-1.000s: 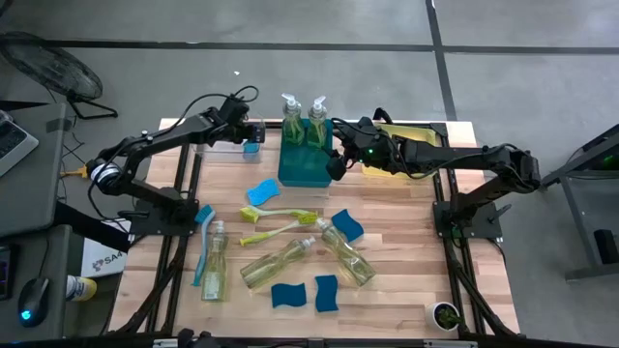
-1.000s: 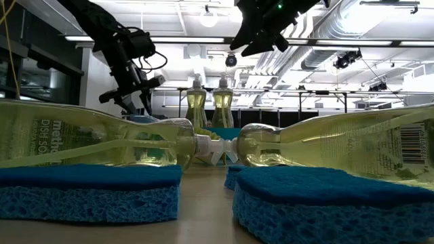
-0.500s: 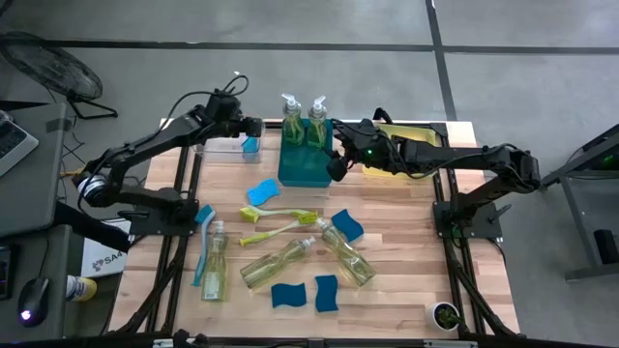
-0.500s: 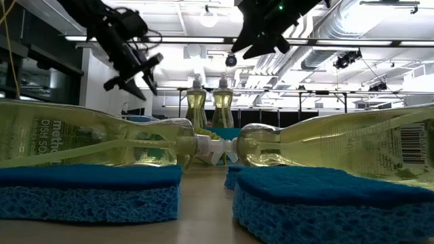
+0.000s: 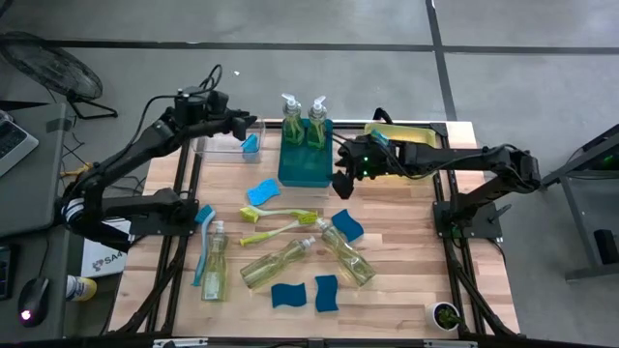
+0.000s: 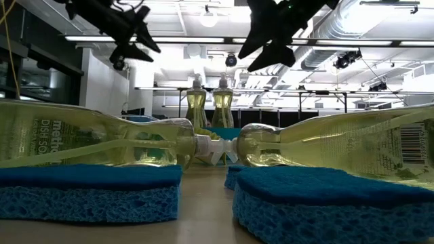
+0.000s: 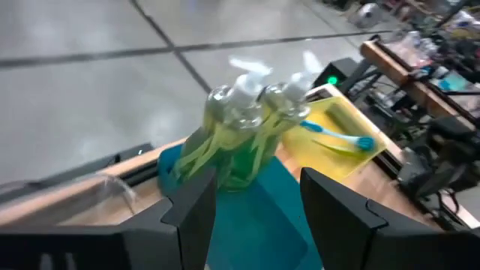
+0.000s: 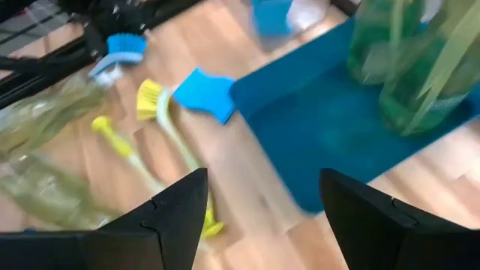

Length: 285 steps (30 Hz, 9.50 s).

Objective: Pick & Place Kitchen Sink Supplies
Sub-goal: Put the yellow soap dispenser into the blue bin

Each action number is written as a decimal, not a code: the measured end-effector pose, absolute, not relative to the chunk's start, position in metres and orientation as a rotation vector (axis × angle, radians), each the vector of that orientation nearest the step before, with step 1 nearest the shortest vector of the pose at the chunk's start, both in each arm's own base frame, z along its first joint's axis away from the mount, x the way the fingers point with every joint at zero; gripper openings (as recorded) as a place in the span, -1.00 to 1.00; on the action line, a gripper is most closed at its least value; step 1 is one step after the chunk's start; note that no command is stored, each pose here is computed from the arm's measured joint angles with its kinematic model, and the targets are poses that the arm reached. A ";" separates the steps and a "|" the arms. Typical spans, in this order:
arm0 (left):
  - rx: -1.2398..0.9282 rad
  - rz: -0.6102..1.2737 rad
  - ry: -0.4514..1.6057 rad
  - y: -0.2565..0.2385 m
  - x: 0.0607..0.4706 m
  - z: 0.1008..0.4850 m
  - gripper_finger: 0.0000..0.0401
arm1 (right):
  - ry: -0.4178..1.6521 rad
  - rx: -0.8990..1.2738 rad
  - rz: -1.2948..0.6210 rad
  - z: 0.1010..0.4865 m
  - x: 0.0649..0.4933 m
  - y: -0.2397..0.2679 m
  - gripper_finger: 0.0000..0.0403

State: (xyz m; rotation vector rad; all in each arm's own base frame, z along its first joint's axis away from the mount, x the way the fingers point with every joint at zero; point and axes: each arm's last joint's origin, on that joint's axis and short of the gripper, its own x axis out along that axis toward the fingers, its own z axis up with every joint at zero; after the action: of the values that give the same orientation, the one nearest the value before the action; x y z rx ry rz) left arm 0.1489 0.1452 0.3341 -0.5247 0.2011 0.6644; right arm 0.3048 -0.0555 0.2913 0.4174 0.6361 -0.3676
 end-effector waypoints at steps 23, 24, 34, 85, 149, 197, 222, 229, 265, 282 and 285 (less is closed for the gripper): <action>-0.464 0.257 0.179 0.122 0.141 0.349 -0.06 | 0.681 0.610 -0.360 0.287 0.306 -0.007 0.23; -0.467 0.249 0.173 0.121 0.140 0.350 -0.06 | 0.674 0.607 -0.364 0.287 0.306 -0.008 0.23; -0.371 0.266 0.075 0.088 0.107 0.371 -0.06 | 0.660 0.683 -0.364 0.288 0.307 -0.008 0.23; -0.294 -0.049 0.053 0.031 0.061 0.355 -0.06 | 1.494 0.789 -0.494 0.256 0.419 0.017 0.23; -0.340 -0.054 0.106 0.030 0.060 0.349 -0.06 | 1.788 0.845 -0.416 0.148 0.447 0.016 0.72; -0.342 -0.053 0.112 0.030 0.060 0.348 -0.06 | 1.872 1.018 -0.375 0.142 0.445 0.014 0.56; -0.337 -0.053 0.124 0.030 0.060 0.346 -0.06 | 1.908 1.022 -0.330 0.144 0.443 0.016 0.79; -0.335 -0.054 0.124 0.030 0.060 0.346 -0.06 | 1.885 1.008 -0.365 0.143 0.444 0.016 0.78; -0.337 -0.072 0.126 0.029 0.060 0.346 -0.06 | 1.900 0.946 -0.465 0.134 0.443 0.034 0.38; -0.337 -0.072 0.126 0.029 0.060 0.346 -0.06 | 1.880 0.922 -0.456 0.147 0.448 0.032 0.38; -0.337 -0.071 0.126 0.029 0.060 0.346 -0.06 | 1.850 0.923 -0.451 0.158 0.452 0.030 0.38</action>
State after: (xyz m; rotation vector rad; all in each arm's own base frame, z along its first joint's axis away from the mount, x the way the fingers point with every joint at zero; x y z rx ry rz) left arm 0.0599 0.0295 0.3461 -0.3374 0.1263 -0.0714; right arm 0.4517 0.0295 0.1579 0.9227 1.8504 -0.4507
